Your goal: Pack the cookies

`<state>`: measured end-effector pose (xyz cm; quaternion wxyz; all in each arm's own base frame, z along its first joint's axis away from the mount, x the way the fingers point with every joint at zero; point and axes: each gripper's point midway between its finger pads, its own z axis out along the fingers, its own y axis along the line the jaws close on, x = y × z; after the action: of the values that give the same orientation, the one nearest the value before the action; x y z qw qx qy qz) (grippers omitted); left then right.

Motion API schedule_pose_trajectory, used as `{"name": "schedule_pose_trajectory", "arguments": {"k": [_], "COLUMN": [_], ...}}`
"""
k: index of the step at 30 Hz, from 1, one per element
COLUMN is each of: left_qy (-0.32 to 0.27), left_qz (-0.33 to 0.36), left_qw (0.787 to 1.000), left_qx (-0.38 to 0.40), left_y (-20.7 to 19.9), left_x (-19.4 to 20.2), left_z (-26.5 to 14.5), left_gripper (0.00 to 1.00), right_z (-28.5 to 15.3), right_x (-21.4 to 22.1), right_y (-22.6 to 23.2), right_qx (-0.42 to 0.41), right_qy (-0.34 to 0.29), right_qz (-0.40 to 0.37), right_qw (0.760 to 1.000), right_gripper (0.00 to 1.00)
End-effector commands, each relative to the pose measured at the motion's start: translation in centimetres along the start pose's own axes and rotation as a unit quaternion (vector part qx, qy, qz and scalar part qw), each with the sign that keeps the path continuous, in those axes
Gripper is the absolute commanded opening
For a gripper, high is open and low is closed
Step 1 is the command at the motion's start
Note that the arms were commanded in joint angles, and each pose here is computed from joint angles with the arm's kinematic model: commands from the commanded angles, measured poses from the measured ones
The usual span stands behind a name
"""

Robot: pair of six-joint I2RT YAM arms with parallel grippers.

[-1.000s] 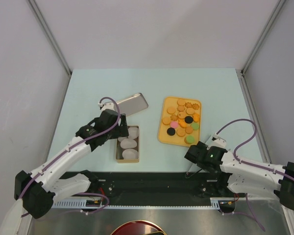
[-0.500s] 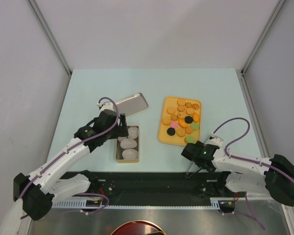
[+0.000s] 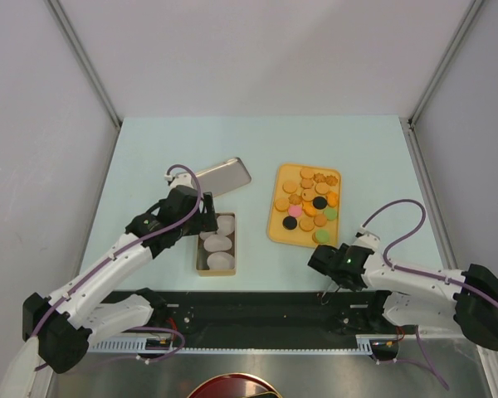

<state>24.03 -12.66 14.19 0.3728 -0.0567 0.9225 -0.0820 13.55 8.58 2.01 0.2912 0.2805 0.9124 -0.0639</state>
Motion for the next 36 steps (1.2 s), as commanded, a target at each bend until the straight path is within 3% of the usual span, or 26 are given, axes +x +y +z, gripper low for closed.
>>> {"name": "schedule_pose_trajectory", "arguments": {"k": [1,6,16,25,26,27,30,32,36], "left_qy": [-0.015,-0.013,-0.014,-0.012,-0.009,-0.009,-0.007,-0.007,-0.007], "left_qz": [-0.005,-0.005,-0.004,-0.003,-0.003,-0.002,-0.003,-0.001,0.001], "left_qw": [1.0,1.0,1.0,1.0,1.0,1.0,1.0,1.0,1.0], "left_qx": [0.017,0.018,0.015,0.023,0.022,0.022,0.021,0.021,0.021], "left_y": [-0.9,-1.0,-0.8,-1.3,-1.3,-1.3,-1.3,-1.3,-1.3], "left_x": [-0.9,-0.8,-0.7,-0.7,-0.6,-0.6,-0.4,-0.4,-0.3], "left_z": [-0.5,-0.4,-0.6,-0.5,-0.4,-0.4,-0.4,-0.4,-0.4], "left_gripper": [1.0,1.0,1.0,1.0,1.0,1.0,1.0,1.0,1.0], "right_z": [-2.8,-6.1,-9.6,-15.2,-15.4,-16.0,-16.5,-16.1,-15.3], "right_x": [-1.8,-4.6,-9.8,-14.9,-15.3,-16.1,-17.3,-17.9,-19.2], "right_y": [-0.4,0.1,0.4,4.2,4.4,5.5,7.4,8.4,11.0], "right_qx": [-0.01,-0.029,-0.052,-0.173,-0.176,-0.197,-0.214,-0.222,-0.257], "right_qy": [-0.033,-0.075,-0.14,-0.196,-0.207,-0.215,-0.233,-0.227,-0.2], "right_qz": [0.014,0.022,0.017,0.009,-0.033,-0.014,-0.069,-0.126,-0.136], "right_qw": [0.999,0.997,0.989,0.965,0.962,0.956,0.946,0.94,0.935], "right_gripper": [0.48,0.43,0.43,0.44,0.43,0.44,0.48,0.55,0.58]}}
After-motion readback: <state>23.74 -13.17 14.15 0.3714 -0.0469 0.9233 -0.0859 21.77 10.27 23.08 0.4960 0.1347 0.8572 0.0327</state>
